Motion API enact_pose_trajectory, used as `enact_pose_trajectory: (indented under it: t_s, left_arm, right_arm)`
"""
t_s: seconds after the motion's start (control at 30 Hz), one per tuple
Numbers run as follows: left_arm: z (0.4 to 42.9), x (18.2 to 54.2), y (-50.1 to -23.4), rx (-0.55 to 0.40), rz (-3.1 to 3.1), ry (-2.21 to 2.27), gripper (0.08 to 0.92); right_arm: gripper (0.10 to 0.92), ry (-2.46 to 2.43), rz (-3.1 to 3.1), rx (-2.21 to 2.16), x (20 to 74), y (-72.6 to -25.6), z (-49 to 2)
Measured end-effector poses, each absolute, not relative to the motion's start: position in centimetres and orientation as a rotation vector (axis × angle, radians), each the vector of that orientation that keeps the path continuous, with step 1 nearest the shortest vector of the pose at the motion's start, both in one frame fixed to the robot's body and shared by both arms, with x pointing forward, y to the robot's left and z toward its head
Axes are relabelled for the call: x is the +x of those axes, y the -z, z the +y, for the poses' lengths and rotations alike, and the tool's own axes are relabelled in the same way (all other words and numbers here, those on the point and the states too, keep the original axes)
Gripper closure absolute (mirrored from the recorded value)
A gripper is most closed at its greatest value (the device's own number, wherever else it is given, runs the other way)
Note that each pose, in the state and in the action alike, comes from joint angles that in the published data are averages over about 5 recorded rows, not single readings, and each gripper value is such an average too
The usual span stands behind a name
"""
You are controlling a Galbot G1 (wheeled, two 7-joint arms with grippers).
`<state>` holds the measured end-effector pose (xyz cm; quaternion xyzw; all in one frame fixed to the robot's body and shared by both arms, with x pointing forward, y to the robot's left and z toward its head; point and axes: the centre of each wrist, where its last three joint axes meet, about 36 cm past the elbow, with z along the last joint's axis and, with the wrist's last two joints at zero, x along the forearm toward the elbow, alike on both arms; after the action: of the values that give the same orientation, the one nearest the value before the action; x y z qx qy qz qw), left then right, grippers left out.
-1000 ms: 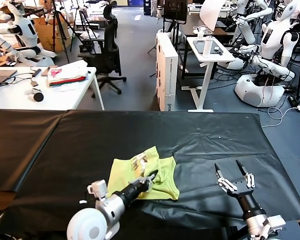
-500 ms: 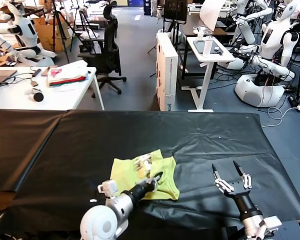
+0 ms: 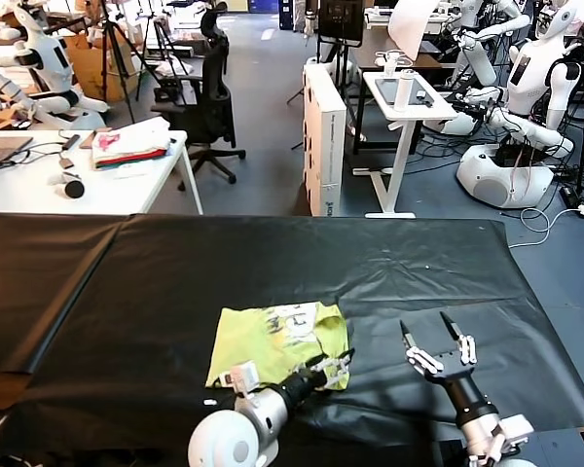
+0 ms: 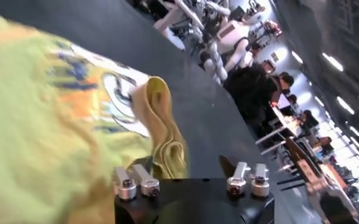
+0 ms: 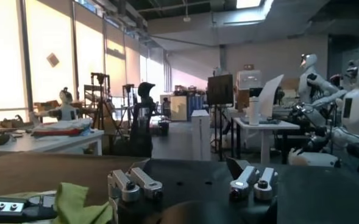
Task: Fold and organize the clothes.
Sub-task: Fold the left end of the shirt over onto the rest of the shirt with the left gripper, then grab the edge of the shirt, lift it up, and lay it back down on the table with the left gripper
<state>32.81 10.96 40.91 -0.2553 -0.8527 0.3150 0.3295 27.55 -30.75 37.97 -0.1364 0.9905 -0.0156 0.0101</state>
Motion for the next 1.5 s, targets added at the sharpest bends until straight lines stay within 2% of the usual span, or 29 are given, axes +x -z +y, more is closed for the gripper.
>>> enact_pose_trajectory:
  t_s: [0.13,0.3,0.5,0.67,0.97,1.5]
  left_arm:
    - [11.5,32.6,-41.9,-0.676,-2.284,-0.78,0.093]
    - [13.6,32.9,-44.3,-0.66,-2.413,-0.748,0.092]
    - [17.6,32.5,-46.3,-0.537,-2.615,-0.721,0.092]
    - [20.3,31.8,-46.1,-0.452,-2.696,-0.536,0.092]
    - [21.7,31.4,-45.3,-0.404,-2.716,-0.429,0.092]
    - [24.2,31.1,-43.9,-0.365,-2.778,-0.351,0.092]
  right_arm:
    - [0.115,0.101,3.099,-0.523,28.1,-37.9,-30.2]
    - [0.115,0.231,3.122,-0.673,29.2,-38.5,-29.0]
    - [0.115,0.397,3.124,-0.802,31.0,-39.3,-26.9]
    - [0.115,0.501,3.148,-0.804,32.7,-39.3,-24.6]
    - [0.115,0.607,3.177,-0.802,34.3,-38.1,-21.3]
    - [0.115,0.595,3.242,-0.429,34.6,-38.7,-25.8]
